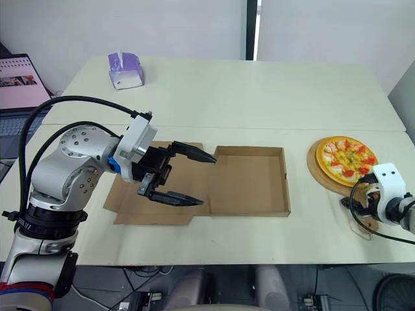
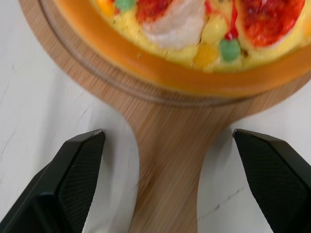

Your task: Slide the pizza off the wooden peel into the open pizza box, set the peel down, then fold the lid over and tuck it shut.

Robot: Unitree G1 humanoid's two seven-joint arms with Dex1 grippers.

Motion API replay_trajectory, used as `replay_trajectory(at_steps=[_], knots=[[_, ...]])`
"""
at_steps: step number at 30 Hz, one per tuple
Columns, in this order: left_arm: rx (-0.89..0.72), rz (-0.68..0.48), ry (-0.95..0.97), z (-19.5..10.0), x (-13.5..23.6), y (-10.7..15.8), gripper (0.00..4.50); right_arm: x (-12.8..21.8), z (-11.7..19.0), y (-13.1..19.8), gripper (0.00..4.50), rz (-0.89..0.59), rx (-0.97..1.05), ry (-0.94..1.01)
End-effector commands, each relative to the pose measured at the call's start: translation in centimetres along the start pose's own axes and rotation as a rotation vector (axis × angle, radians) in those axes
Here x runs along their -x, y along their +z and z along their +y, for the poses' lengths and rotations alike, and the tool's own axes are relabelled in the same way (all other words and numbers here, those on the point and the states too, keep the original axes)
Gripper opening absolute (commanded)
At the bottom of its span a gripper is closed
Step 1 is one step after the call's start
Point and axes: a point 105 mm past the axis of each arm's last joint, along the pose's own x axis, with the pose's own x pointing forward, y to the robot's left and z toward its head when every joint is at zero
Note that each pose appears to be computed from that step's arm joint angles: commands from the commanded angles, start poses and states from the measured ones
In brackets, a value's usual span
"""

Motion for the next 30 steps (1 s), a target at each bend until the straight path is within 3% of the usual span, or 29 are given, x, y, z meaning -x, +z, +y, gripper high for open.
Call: replay_trajectory(at_steps=[1,3,8,10,16,20,30], knots=[[-0.039,0.000,0.013,0.1,0.3,0.9,4.50,-0.7,-0.1,-0.8,4.13,0.032,-0.038,0.003],[-0.039,0.005,0.019,0.3,0.3,1.0,4.50,-0.9,-0.1,-1.0,3.64,0.037,-0.073,0.003],[-0.039,0.010,0.032,0.6,0.4,0.9,4.50,-1.0,0.3,-1.7,1.94,0.046,-0.115,0.017],[-0.041,0.012,0.039,0.7,0.4,0.9,4.50,-1.1,0.5,-1.6,1.53,0.031,-0.112,0.016],[-0.045,0.015,0.069,1.2,0.7,0.8,4.50,-1.0,0.4,-0.2,1.53,-0.103,-0.050,-0.022],[-0.040,0.022,0.105,1.8,1.2,0.7,4.50,0.1,0.0,2.8,1.53,-0.269,-0.017,-0.050],[-0.032,0.068,0.225,2.8,3.5,0.2,4.50,4.3,0.8,9.1,1.53,-0.478,0.148,-0.013]])
